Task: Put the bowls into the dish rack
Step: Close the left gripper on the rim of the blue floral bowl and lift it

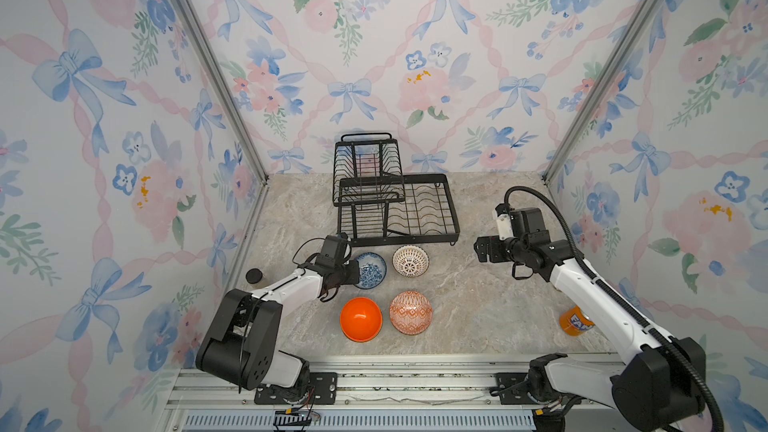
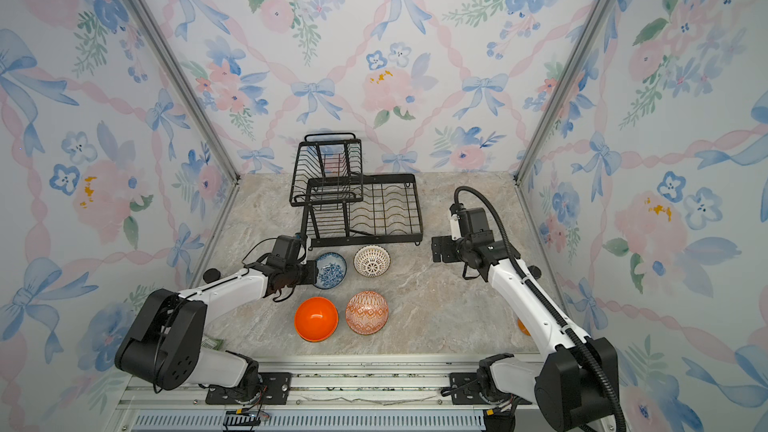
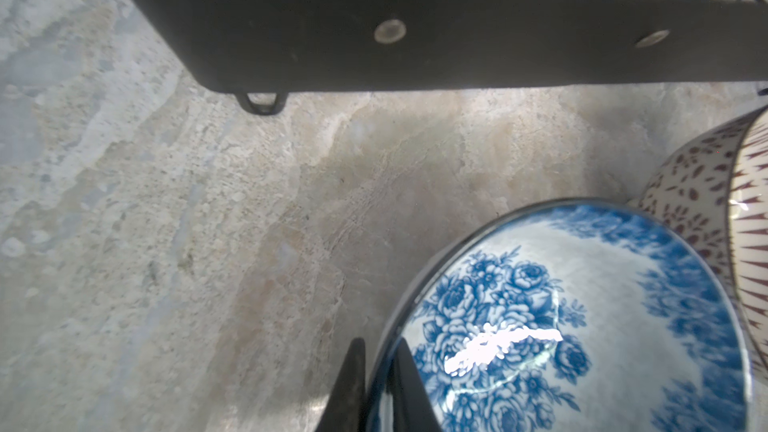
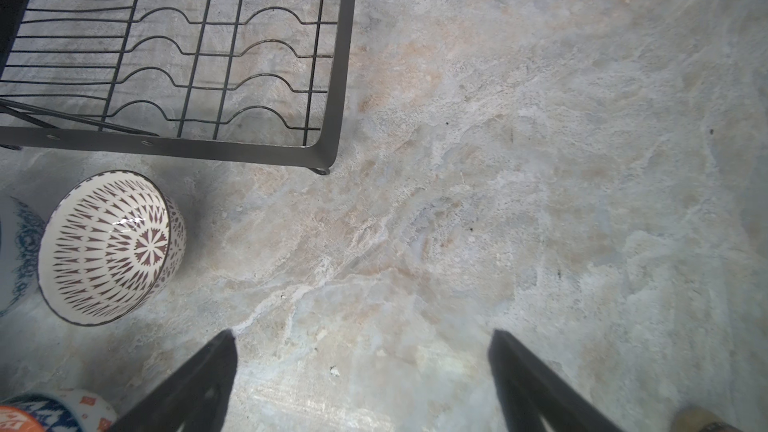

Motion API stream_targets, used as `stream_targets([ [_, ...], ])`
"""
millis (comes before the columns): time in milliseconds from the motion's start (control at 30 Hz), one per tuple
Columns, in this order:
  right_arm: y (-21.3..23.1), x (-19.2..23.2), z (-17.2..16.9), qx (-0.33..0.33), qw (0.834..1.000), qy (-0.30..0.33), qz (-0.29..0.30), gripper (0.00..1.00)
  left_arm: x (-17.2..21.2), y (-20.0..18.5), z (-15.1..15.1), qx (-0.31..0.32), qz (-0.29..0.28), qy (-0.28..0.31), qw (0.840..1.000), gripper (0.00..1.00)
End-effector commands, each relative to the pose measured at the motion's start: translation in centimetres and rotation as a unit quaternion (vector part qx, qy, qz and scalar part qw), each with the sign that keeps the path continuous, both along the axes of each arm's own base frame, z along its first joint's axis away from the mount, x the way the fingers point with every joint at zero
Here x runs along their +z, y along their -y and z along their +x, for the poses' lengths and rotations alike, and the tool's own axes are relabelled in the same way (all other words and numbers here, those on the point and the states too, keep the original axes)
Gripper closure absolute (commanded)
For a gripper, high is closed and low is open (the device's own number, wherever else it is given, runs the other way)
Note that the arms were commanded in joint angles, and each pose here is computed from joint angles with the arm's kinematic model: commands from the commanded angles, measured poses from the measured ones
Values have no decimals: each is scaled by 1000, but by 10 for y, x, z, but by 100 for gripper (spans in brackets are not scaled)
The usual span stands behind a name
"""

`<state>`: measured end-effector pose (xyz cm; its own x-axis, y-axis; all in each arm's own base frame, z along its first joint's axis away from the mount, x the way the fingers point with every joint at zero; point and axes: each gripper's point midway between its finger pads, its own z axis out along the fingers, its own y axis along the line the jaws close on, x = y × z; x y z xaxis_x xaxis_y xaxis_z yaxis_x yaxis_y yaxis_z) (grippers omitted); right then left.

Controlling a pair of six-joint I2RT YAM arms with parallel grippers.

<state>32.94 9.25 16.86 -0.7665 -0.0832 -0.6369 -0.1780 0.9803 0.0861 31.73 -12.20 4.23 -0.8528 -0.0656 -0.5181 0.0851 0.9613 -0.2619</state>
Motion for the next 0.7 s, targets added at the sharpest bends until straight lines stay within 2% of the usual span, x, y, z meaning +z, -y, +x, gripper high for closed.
stream_targets([
  [0,-5,7,3,5,1000,7,9,3,-8,-2,-4,1,1,-15,1000,90],
  [200,-6,8,3,6,1000,8,10,3,-2,-1,0,1,-1,-6,1000,100],
  [433,-5,11,1,7,1000,9,10,3,15,-6,5,8,-3,21,1000,100],
  [667,-7,14,1,11,1000,13,14,3,58,-10,7,8,-3,77,997,100],
])
